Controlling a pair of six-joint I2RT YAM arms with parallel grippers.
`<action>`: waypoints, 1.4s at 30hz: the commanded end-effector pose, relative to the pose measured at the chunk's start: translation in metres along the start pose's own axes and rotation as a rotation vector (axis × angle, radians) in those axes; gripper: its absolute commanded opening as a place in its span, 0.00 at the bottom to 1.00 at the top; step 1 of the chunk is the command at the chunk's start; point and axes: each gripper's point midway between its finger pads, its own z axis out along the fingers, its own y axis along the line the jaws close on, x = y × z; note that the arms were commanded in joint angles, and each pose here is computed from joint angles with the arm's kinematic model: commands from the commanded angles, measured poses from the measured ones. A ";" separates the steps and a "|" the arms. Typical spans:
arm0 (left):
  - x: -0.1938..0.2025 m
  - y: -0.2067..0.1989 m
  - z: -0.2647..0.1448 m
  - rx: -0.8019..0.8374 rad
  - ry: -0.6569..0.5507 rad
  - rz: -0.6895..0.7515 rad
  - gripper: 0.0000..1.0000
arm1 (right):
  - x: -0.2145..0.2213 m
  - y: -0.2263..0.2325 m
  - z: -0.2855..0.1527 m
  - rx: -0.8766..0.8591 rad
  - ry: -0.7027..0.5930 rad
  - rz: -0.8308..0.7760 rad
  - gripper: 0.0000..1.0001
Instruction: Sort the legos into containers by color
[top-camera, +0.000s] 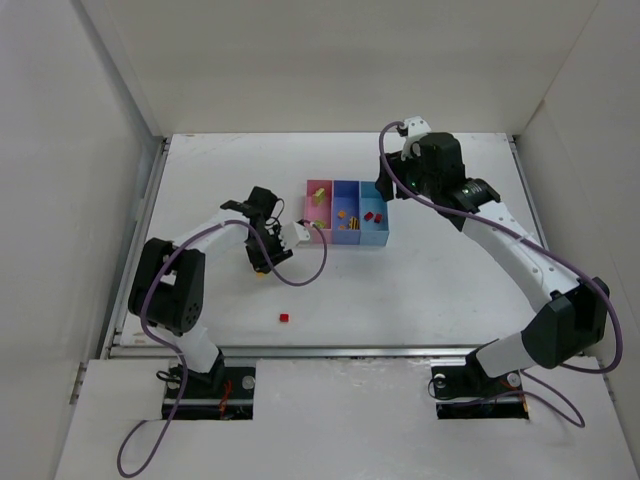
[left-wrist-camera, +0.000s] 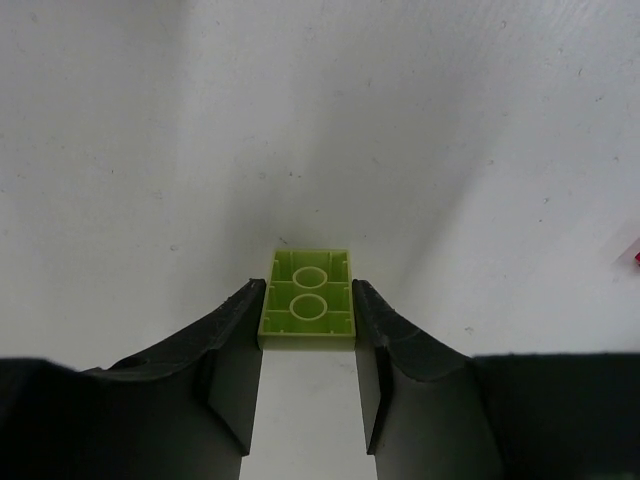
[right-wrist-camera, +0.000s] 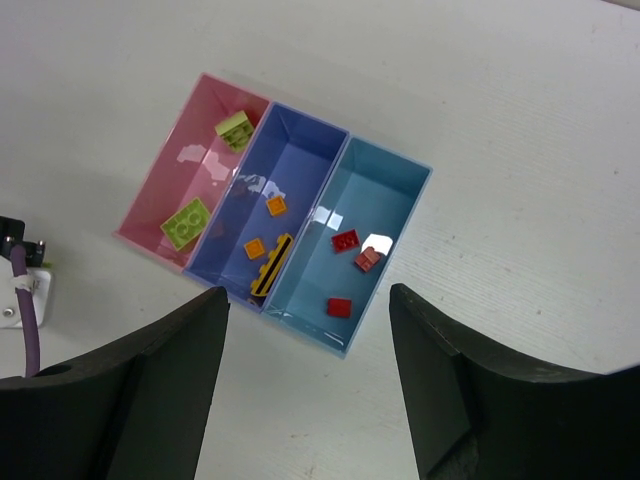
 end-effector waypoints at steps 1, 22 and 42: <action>-0.005 -0.003 -0.005 0.029 -0.008 -0.010 0.25 | -0.024 0.003 -0.007 0.001 -0.067 -0.017 0.71; -0.186 0.101 -0.206 0.077 -0.949 -0.582 0.00 | -0.032 0.076 -0.024 -0.504 -0.132 -0.069 0.77; -0.259 0.112 -0.263 -0.253 -1.096 -0.901 0.00 | -0.104 0.133 0.038 -0.378 -0.276 0.188 0.52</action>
